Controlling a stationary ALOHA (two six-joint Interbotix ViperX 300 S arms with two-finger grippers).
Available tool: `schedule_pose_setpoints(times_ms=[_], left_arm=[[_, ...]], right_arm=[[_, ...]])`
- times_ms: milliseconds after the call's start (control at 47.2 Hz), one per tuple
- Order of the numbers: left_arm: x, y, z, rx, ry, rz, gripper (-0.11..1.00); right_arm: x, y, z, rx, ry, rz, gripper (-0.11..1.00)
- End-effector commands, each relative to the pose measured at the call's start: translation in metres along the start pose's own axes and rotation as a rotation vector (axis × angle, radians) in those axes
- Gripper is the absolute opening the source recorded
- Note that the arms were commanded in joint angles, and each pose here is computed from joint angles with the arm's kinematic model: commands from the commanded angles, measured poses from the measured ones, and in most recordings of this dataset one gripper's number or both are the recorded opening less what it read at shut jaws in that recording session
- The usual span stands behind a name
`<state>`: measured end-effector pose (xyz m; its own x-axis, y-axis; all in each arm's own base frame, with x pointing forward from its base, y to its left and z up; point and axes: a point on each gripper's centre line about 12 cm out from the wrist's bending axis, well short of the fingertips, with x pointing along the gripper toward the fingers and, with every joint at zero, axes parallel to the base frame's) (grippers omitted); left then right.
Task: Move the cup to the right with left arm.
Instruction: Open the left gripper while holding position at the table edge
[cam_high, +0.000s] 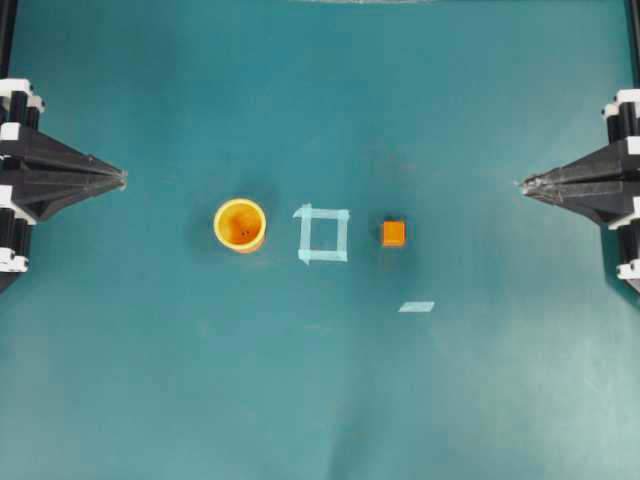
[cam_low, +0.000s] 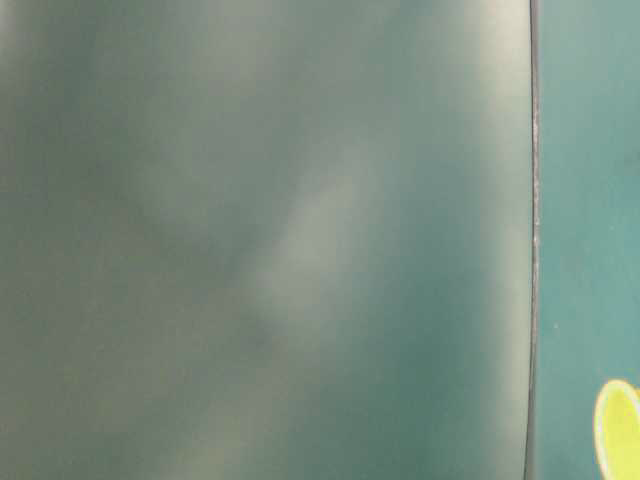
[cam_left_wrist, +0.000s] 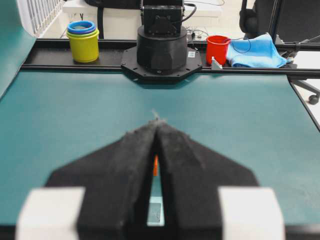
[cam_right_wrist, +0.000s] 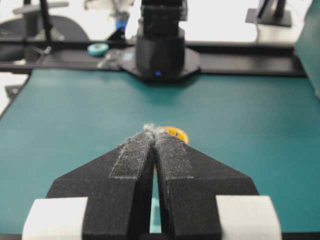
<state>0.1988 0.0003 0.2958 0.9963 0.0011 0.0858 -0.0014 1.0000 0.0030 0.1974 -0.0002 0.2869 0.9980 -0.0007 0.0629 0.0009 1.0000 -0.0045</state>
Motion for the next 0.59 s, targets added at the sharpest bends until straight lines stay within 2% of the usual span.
schedule_pose_setpoints(times_ms=[0,64,360,573], left_arm=[[0.003,-0.001,-0.007,0.004,0.063,-0.006,0.0],[0.003,-0.001,-0.01,0.003,0.094,-0.004,0.03],[0.002,-0.001,-0.017,0.001,0.146,-0.004,0.0],[-0.001,-0.001,-0.028,0.0,0.195,-0.004,0.03]], right_arm=[[0.004,0.0,0.015,0.006,-0.037,-0.001,-0.01],[0.006,0.0,0.016,0.0,-0.028,-0.001,0.0],[0.008,0.0,0.015,-0.005,-0.006,-0.001,0.0],[0.008,0.0,0.015,0.0,-0.006,-0.001,0.0]])
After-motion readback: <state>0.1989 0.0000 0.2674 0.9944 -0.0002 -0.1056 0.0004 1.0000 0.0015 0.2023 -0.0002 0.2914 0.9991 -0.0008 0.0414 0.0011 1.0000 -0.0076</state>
